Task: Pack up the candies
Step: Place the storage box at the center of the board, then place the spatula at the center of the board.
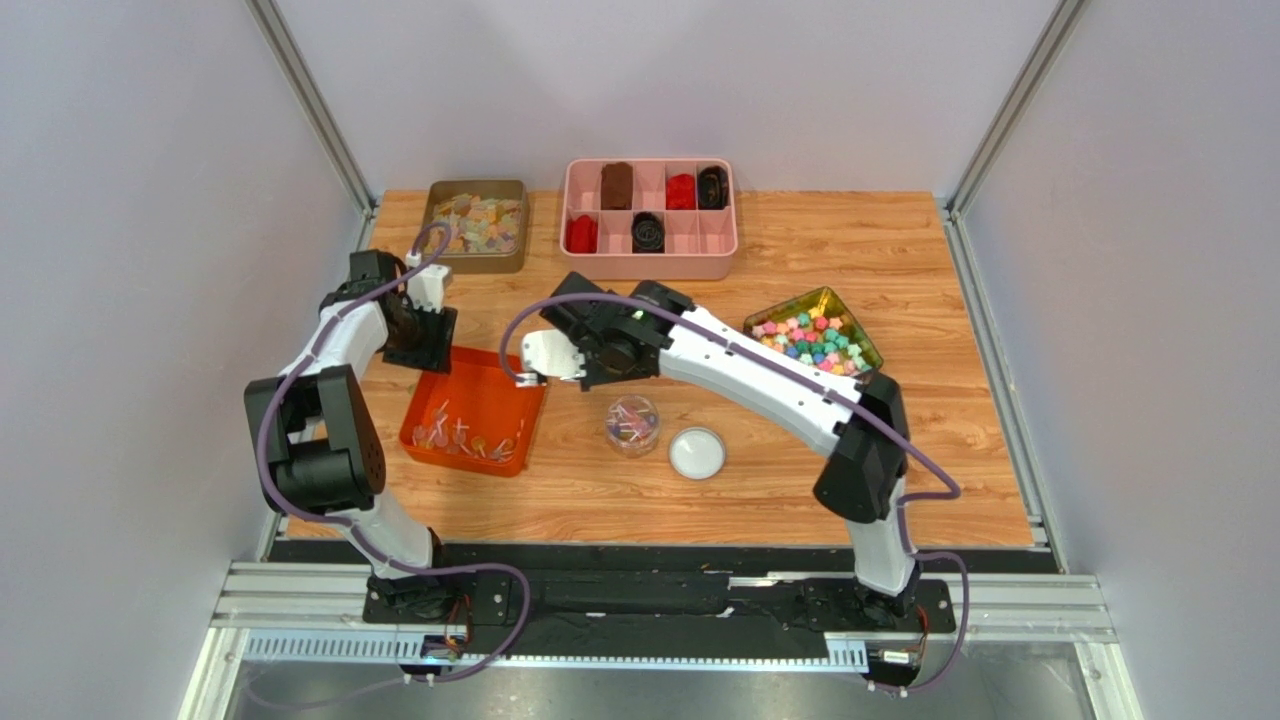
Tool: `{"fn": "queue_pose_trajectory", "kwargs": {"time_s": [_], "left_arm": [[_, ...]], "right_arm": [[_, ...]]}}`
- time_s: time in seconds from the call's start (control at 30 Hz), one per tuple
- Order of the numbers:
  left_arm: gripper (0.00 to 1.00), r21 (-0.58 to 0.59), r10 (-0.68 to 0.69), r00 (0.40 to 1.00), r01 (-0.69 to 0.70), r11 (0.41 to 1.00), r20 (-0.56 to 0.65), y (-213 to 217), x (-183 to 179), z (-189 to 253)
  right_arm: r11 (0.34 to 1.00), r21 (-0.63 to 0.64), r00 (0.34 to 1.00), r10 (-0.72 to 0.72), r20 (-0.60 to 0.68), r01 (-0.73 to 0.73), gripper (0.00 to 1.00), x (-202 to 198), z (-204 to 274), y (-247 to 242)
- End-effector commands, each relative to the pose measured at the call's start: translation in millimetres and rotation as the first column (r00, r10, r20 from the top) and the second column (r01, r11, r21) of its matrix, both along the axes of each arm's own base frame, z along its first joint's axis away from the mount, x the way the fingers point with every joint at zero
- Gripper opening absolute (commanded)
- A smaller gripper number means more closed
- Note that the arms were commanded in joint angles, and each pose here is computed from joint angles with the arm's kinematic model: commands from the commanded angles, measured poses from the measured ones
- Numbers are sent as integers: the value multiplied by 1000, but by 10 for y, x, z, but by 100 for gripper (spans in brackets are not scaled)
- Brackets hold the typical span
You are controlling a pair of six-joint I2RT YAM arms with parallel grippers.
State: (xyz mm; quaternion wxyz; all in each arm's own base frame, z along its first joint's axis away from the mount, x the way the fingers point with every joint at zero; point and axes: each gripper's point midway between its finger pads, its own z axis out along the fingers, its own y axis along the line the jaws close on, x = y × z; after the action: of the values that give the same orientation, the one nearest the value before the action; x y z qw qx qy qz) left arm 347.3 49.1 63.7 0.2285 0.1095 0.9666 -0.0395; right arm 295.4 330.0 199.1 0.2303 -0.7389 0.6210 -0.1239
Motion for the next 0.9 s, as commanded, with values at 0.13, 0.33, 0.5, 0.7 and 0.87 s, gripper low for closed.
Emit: {"fn": "queue_pose_trajectory", "kwargs": {"time_s": [0.13,0.33,0.5,0.7,0.87], "left_arm": [[76,7,39,984,-41,999,174,73,170,643],[77,4,74,977,-76,997,200,191,141,743],[83,-7,92,972,-92,996,216,237,99,743],[95,-27,88,970,-84,996,228,195,52,740],[99,-38,79,964,-72,997,255,161,46,817]], "right_arm": [[975,219,999,44,16,-46,0,28,-13,950],[962,272,998,4,57,-20,0,89,-69,1162],[921,378,989,-131,65,97,0,414,34,1085],[877,417,970,-235,-56,237,0,647,-131,710],[863,389,947,-291,-138,322,0,830,-367,240]]}}
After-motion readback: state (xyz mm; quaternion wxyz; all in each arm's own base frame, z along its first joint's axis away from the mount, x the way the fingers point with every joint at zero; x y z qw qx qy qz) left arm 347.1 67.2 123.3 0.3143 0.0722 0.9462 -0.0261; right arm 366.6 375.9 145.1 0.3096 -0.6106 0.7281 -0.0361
